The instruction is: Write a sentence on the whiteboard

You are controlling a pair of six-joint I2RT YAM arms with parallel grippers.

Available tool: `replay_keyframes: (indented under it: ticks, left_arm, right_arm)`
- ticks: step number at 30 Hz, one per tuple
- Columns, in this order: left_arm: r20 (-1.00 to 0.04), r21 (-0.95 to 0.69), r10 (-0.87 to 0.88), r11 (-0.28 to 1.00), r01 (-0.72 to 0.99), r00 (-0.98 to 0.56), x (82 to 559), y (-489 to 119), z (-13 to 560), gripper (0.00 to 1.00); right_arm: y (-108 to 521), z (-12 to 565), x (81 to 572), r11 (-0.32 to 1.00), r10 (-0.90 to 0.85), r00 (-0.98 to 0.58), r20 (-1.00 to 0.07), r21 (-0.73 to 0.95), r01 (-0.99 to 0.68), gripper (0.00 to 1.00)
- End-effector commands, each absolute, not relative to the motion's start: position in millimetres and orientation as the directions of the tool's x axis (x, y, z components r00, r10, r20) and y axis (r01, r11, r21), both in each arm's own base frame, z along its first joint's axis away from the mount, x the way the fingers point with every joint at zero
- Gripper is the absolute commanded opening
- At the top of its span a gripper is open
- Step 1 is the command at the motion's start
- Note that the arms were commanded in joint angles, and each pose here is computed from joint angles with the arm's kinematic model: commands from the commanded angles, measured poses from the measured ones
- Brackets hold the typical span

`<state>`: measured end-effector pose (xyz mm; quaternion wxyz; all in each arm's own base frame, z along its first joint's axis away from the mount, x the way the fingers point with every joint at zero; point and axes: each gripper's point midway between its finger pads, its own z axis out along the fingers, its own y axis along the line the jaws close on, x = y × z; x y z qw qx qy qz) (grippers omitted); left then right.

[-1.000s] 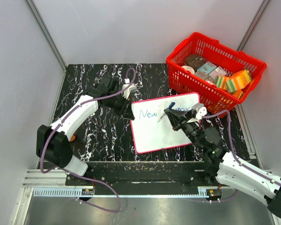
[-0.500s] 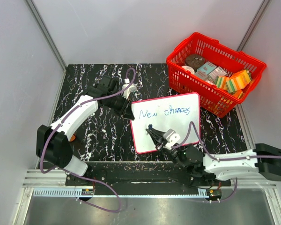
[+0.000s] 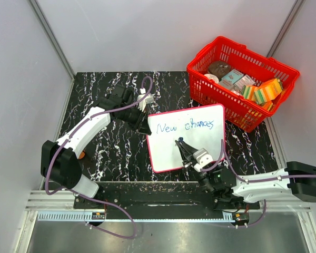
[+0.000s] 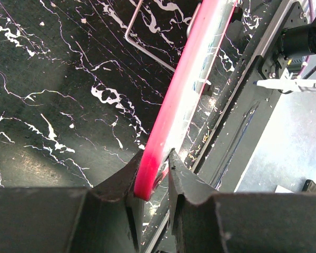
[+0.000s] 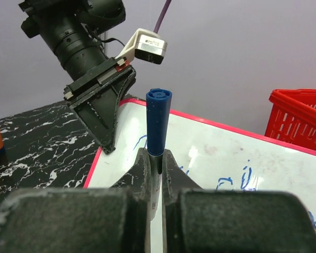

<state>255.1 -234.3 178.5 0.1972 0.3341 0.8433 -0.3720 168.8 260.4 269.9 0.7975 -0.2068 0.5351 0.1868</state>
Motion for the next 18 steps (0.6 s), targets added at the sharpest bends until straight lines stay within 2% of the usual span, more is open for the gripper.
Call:
replay_keyframes:
  ticks: [1, 8, 18]
  left_arm:
    - [-0.663, -0.351, 0.43, 0.544, 0.762, -0.613, 287, -229, 177, 0.0]
    - [-0.627, -0.405, 0.424, 0.539, 0.738, -0.654, 293, -240, 165, 0.0]
    - [-0.603, -0.418, 0.426, 0.551, 0.722, -0.674, 300, -253, 154, 0.0]
  right_arm:
    - [226, 312, 168, 0.874, 0.281, 0.387, -0.878, 0.068, -0.481, 0.0]
    - [197, 322, 172, 0.901, 0.282, 0.407, -0.869, 0.094, -0.424, 0.0]
    - [180, 319, 170, 0.892, 0.301, 0.386, -0.872, 0.115, -0.437, 0.0]
